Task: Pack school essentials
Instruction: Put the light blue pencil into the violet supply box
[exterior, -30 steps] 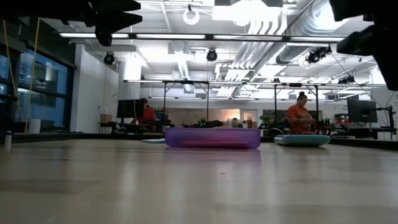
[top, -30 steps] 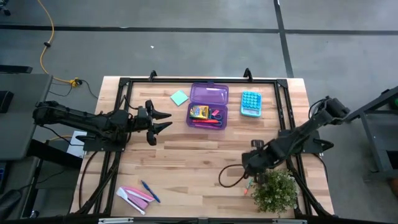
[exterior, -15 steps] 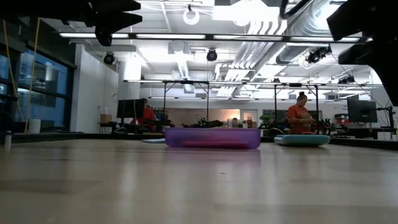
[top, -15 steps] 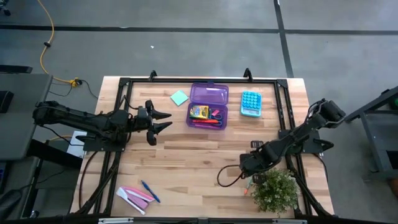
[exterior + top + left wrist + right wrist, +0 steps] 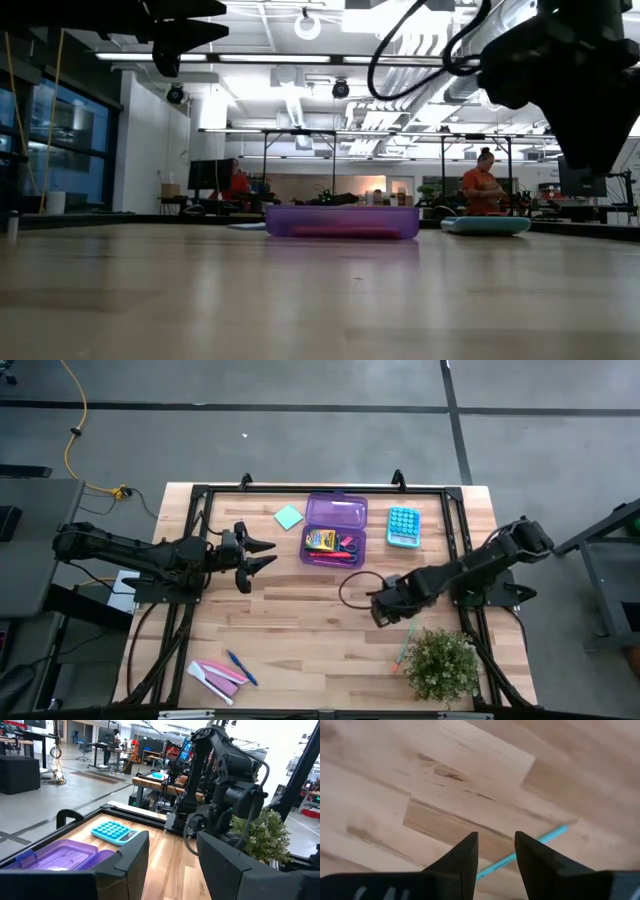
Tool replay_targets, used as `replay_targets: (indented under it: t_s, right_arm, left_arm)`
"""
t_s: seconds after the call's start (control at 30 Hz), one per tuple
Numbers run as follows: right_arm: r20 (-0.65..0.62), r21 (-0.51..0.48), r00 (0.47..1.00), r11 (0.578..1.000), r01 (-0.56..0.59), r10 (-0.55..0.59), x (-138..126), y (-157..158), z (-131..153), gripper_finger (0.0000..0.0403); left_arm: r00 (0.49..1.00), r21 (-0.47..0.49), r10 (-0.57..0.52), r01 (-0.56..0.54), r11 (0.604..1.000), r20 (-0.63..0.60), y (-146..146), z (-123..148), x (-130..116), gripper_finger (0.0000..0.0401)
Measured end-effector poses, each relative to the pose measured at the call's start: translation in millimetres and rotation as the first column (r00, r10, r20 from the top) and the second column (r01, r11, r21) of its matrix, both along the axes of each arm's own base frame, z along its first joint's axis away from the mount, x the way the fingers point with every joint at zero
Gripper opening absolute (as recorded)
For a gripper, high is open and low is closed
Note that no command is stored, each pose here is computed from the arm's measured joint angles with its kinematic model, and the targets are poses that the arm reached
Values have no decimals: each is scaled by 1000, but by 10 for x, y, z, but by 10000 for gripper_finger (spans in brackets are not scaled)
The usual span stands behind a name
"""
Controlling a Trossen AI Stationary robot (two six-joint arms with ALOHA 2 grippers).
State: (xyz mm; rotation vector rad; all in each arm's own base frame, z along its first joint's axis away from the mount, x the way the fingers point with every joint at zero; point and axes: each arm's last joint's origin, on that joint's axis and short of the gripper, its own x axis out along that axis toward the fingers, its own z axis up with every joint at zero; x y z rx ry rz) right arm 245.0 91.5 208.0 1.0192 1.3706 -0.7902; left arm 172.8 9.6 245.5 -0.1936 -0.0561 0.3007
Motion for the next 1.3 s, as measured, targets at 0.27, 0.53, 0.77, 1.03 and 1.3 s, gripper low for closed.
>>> replay_targets:
  t_s: [0.27,0.53,0.77,1.03,1.3]
  right_arm:
    - [-109,13,951,956,293,-290,-48,-41,-4,121]
    - [-208,-10,907,928,372,-366,-195,8,-209,121]
    - [-233,10,906,931,365,-352,-352,12,-531,121]
    - [-147,77,905,908,412,-398,-369,121,-691,121]
    - [-149,59,897,902,429,-417,-386,126,-696,121]
  left_arm:
    - [998,0,-44,44,999,-34,-12,-32,3,156]
    - [994,6,-70,71,997,-78,-19,-72,4,156]
    - [997,9,-43,43,999,-58,-12,-53,3,156]
    - [998,9,-43,43,999,-39,-12,-34,3,156]
    - [998,9,-48,48,999,-40,-13,-35,4,156]
